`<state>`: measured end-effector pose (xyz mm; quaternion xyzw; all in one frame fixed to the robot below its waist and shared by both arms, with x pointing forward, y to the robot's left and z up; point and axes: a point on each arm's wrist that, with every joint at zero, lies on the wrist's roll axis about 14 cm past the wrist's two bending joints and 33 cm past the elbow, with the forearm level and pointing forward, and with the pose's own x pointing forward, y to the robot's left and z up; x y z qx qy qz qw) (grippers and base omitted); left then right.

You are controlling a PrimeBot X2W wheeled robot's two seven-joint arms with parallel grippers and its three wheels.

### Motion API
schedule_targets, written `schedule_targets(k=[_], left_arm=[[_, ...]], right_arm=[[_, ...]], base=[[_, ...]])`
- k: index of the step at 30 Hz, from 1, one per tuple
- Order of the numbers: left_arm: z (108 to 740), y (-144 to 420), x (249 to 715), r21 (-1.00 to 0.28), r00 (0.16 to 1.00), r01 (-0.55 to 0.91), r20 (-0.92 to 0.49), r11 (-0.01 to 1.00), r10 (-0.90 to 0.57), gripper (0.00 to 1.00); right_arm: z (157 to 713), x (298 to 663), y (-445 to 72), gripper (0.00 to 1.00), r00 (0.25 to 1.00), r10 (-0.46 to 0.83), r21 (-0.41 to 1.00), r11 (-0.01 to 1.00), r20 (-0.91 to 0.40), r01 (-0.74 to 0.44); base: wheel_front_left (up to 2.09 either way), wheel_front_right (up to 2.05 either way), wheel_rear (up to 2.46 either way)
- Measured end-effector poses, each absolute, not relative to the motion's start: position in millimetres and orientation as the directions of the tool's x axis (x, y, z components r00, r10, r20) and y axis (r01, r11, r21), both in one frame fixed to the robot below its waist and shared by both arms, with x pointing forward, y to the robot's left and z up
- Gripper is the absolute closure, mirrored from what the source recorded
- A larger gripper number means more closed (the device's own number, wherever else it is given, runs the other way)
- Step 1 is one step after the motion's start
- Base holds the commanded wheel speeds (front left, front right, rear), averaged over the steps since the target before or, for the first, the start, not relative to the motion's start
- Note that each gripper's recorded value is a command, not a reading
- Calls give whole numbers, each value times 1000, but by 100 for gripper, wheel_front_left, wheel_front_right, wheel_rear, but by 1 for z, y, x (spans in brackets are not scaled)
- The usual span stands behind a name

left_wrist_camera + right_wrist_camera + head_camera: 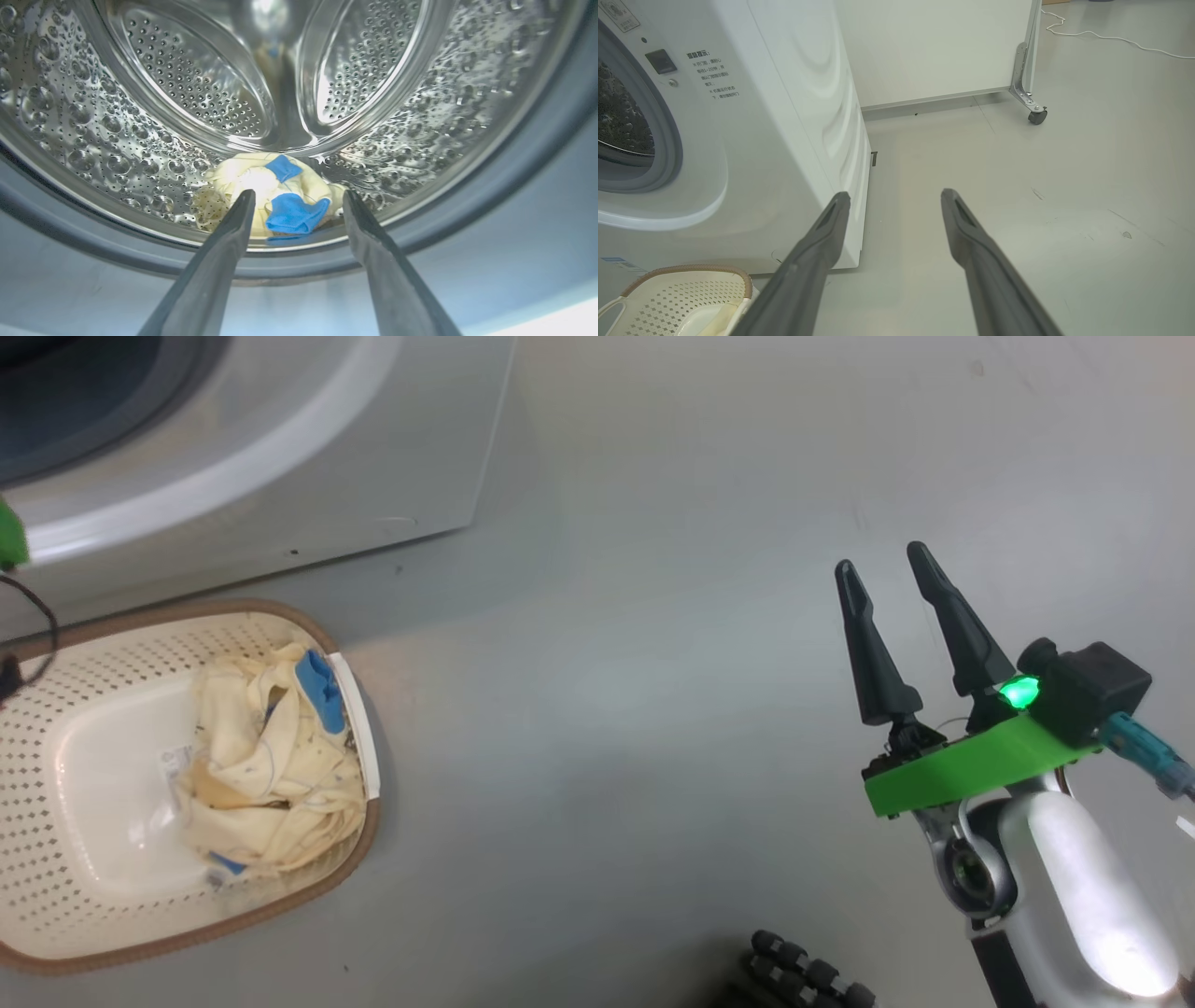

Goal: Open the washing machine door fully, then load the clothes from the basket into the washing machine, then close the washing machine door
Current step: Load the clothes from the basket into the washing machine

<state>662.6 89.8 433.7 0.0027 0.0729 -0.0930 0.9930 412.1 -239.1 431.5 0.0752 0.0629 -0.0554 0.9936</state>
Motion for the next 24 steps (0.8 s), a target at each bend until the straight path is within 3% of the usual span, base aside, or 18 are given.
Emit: schedule_targets(k=[18, 24], left_arm=[[492, 74, 474, -55, 951, 307, 40, 950, -305, 0], [510, 76, 440, -72, 952, 301, 80, 951, -295, 0]], right_arm=[[478, 365, -233, 0, 996, -73, 105, 991, -51, 78], [492, 354, -229, 0, 998, -52, 89, 994, -30, 55]], base=[[0, 0, 0], [0, 0, 0]])
